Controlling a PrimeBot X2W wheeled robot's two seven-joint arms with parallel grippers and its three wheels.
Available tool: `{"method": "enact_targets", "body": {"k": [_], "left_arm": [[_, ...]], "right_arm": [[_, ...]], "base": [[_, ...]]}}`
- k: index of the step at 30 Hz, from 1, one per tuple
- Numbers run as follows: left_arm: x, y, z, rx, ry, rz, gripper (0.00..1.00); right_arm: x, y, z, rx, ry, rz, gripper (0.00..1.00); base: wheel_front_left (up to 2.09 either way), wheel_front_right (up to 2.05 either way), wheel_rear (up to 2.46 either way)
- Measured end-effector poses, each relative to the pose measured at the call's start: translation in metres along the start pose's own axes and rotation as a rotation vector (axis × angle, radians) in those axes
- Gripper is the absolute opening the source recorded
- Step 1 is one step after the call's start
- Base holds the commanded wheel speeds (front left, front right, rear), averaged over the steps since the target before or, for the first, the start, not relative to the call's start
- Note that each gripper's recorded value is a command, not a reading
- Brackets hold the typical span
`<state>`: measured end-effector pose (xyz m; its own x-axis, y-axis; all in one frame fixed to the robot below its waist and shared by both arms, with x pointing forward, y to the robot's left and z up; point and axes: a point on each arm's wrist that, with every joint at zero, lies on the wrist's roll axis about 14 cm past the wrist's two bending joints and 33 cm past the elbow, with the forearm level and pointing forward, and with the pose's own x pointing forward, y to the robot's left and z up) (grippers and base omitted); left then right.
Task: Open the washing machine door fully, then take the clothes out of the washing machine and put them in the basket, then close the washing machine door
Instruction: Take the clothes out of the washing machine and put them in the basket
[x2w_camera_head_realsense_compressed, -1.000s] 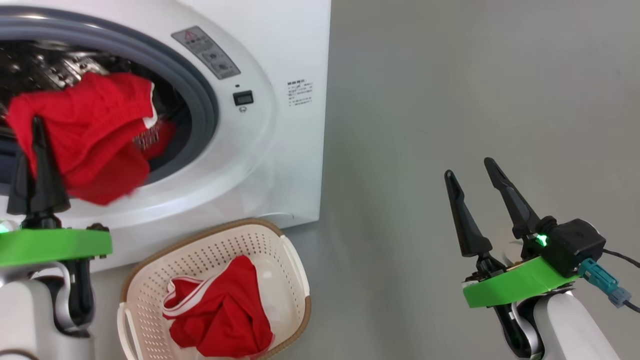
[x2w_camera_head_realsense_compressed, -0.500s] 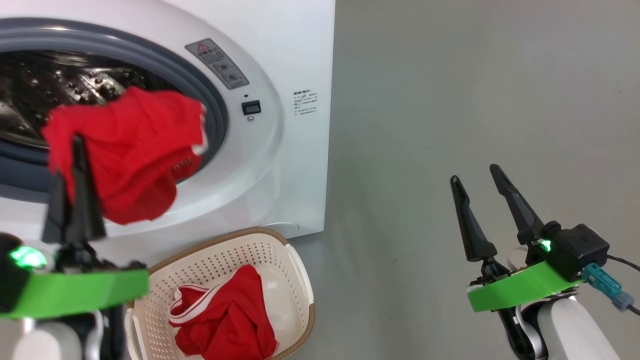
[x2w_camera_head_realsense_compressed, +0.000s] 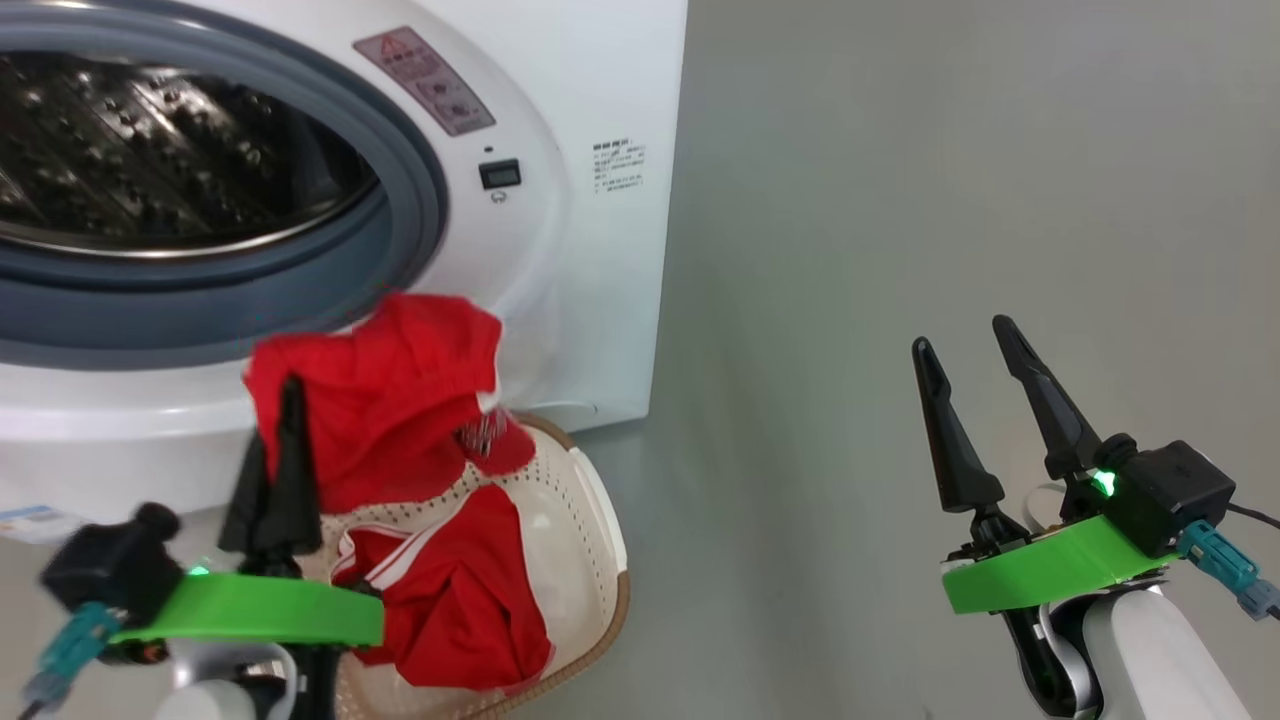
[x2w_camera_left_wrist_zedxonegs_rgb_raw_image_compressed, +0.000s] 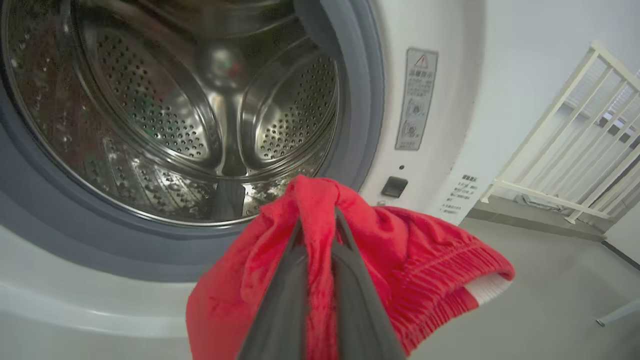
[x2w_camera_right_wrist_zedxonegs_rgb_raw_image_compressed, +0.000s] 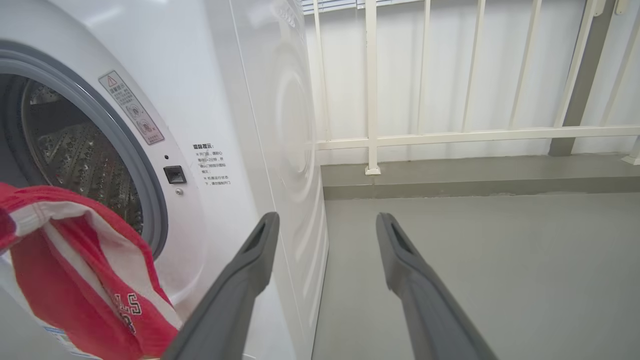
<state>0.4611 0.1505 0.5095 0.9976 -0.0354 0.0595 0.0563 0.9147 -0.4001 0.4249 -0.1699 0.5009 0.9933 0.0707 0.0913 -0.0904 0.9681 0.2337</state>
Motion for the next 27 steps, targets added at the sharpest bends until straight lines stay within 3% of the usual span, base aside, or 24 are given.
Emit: {"method": "enact_targets", "body": {"k": [9,27], "left_arm": [[0.001,0.028,-0.111,-0.076,0.308,0.088,0.00],[-0.015,0.077,-0.247,0.010,0.751,0.227,0.00]], "right_arm": [[0.014,-0.006,-0.023,0.012,0.047,-0.010,1.00],[0.034,-0.016,-0.071,0.021,0.144,-0.020,1.00]], "base": [[0.00,0.00,0.00],[0.00,0.00,0.00]]}}
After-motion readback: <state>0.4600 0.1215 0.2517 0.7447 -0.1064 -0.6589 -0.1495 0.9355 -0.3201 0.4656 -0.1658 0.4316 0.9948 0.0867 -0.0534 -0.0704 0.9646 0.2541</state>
